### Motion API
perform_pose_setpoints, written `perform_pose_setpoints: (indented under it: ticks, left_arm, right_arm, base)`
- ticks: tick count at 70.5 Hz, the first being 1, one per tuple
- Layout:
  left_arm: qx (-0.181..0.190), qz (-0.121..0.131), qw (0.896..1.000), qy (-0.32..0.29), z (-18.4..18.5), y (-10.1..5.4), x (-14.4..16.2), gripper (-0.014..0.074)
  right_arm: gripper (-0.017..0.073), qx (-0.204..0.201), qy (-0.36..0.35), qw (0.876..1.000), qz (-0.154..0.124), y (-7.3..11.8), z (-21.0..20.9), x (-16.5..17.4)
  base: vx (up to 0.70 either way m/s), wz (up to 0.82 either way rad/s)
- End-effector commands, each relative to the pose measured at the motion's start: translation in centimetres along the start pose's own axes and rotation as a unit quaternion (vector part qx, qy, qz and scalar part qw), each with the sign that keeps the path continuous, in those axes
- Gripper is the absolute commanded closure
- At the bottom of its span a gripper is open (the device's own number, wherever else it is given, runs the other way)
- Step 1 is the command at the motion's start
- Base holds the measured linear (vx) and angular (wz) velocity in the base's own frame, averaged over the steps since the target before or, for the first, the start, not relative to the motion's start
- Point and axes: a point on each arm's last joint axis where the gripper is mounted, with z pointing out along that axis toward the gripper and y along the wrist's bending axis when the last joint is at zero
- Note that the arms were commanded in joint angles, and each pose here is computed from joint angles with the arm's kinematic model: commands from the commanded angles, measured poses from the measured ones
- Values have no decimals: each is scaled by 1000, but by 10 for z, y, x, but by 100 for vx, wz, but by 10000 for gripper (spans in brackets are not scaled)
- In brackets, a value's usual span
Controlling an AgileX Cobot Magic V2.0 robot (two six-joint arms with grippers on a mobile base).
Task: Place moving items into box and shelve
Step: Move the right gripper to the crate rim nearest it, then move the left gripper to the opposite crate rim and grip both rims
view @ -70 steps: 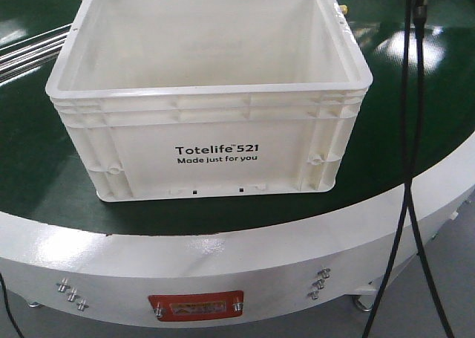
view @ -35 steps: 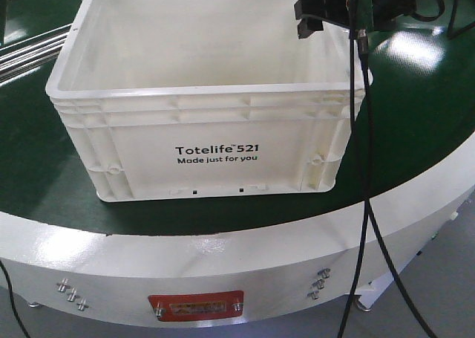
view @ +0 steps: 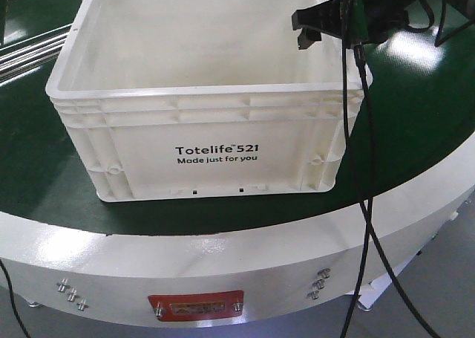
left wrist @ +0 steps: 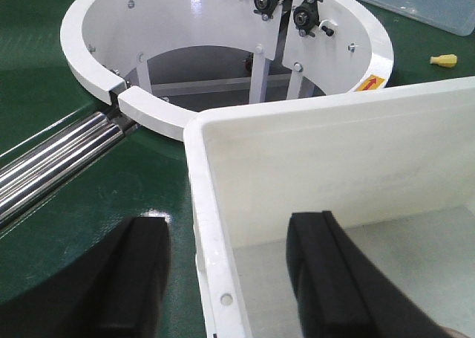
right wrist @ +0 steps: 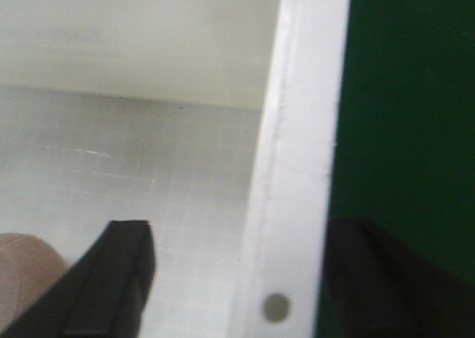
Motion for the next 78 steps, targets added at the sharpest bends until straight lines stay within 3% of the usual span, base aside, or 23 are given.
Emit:
perform_pose_setpoints:
  ticks: [1,10,23,33,54,78]
  left_arm:
    - [6,-1,997,-74,-23,-2,-24,132]
    - [6,-1,997,-73,-23,-2,-24,132]
    - [6,-2,998,-63,-22,-2,-22,132]
    - [7,-20,998,-59,-22,-2,-21,132]
    - [6,-20,998,-58,-13,-2,-22,132]
    - [-4,-29,997,72,26,-2,-21,132]
  right_arm:
    - [237,-7,-61,998,12,2,-30,-15]
    - [582,-7,-60,998,13,2,-28,-15]
    - [575,-9,-56,998,13,2,-28,-14]
    - [574,-12,-53,998,12,3,-28,-14]
    - [573,-12,-49,999,12,3,-28,-13]
    - [571,-12,-41,999,3,4,-28,-11]
  base:
    - [0,0]
    - [0,0]
    - [0,0]
    - [0,0]
    - [0,0]
    - [0,0]
